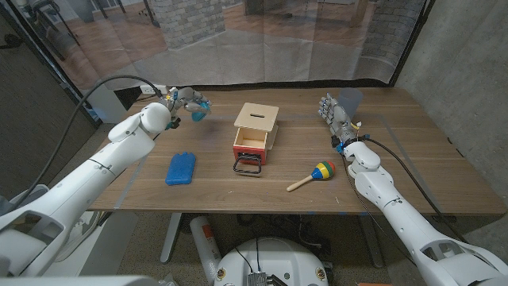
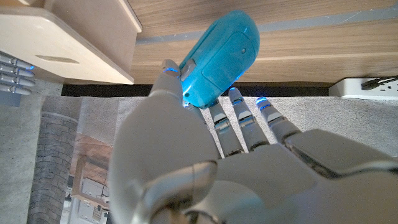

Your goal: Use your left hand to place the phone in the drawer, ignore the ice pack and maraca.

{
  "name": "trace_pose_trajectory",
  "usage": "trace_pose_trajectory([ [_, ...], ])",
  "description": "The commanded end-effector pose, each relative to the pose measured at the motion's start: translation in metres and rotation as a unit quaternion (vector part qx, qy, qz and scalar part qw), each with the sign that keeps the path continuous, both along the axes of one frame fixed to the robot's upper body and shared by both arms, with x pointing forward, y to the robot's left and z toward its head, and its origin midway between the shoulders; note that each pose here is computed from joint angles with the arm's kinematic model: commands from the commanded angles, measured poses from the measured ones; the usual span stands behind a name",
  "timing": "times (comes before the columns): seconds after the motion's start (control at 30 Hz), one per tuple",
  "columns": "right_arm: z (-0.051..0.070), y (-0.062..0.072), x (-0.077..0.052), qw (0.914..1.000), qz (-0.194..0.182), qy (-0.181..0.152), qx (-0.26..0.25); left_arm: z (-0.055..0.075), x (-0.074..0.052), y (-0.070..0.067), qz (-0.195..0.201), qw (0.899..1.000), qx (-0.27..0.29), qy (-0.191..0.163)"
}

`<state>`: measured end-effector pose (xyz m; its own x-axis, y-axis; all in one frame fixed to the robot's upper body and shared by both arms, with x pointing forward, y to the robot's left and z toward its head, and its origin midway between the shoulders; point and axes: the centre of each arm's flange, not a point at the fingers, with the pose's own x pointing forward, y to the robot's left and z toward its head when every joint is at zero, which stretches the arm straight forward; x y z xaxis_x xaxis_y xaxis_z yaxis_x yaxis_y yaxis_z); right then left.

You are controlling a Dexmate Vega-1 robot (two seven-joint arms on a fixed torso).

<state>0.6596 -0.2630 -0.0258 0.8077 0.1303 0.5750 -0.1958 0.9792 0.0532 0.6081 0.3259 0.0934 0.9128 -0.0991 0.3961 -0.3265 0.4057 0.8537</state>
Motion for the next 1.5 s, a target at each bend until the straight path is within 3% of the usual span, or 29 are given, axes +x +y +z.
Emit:
trace_pose_trajectory([
  [0.03, -0.003, 0.001, 0.002, 1.0, 0.004, 0.002, 0.004, 0.002, -0.007, -0.01, -0.044, 0.999, -0.023, -0.02],
  [0.53, -0.004, -0.002, 0.002, 1.0, 0.003, 0.002, 0.005, 0.004, -0.007, -0.017, -0.094, 0.994, -0.056, -0.029],
  [1.5, -0.001, 0.0, 0.004, 0.9999, -0.001, -0.001, 0.01, 0.005, -0.001, -0.037, -0.163, 0.984, -0.07, -0.029],
])
